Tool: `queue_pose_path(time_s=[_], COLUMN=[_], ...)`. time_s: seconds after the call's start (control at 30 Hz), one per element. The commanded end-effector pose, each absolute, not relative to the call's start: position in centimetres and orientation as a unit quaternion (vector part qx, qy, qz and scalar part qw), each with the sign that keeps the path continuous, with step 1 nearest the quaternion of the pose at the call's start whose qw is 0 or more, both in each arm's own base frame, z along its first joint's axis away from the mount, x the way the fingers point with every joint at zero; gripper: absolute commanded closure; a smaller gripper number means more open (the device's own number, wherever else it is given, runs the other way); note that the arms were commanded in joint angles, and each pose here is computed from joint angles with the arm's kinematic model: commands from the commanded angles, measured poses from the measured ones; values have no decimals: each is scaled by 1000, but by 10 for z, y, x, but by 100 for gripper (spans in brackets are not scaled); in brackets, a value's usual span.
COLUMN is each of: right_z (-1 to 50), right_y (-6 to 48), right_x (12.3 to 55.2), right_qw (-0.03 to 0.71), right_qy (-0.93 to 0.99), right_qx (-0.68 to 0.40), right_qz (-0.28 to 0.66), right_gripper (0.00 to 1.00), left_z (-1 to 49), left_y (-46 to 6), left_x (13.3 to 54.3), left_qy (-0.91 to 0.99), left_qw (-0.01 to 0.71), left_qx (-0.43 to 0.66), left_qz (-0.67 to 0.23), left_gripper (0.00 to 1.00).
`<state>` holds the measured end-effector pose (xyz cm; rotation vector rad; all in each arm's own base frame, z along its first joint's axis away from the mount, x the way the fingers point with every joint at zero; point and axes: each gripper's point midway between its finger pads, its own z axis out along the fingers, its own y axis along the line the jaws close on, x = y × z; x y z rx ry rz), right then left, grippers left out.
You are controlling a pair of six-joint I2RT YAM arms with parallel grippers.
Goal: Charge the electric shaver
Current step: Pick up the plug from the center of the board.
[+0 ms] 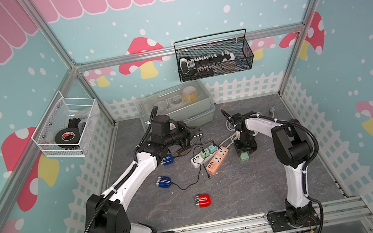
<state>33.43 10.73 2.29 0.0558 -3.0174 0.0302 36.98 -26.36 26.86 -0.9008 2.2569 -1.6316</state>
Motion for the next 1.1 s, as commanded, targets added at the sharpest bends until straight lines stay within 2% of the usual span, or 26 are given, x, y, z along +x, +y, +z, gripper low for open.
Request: queue_pose_path(time_s=[0.0,0.1,0.17,0.33,0.43,0.57,0.73,0.83,0.93,1.07], right_z=[24,19,18,30,51,101,174,222,248,282], right_y=[102,104,106,112,119,134,160,181,189,193], right_x=[323,323,322,325,326,331,349,373,392,411], right_qw=[86,90,90,71,51,-2,-73,-136,-163,-201], right_qy=[-996,-996,-996,-997,-997,-989,-937,-862,-766,-682], right_qx=[16,3,-6,-26,-51,-102,-211,-279,-355,-374], right_qz=[30,26,23,1,-33,-108,-270,-401,-511,-595], right_gripper=[45,47,53,79,90,93,95,94,94,94], left_z=[284,284,284,282,281,286,298,310,322,336], left_y=[-257,-258,-258,-255,-252,-250,-246,-246,-251,-266], left_x=[369,369,369,368,367,368,372,376,382,387], left_qy=[760,761,761,760,760,757,741,725,699,662], left_qw=[126,126,125,126,128,134,143,158,166,167], left_qx=[-302,-300,-301,-306,-313,-320,-342,-352,-362,-371], left_qz=[-561,-561,-561,-559,-556,-554,-560,-570,-594,-629], left_gripper=[100,100,100,100,100,100,100,100,100,100])
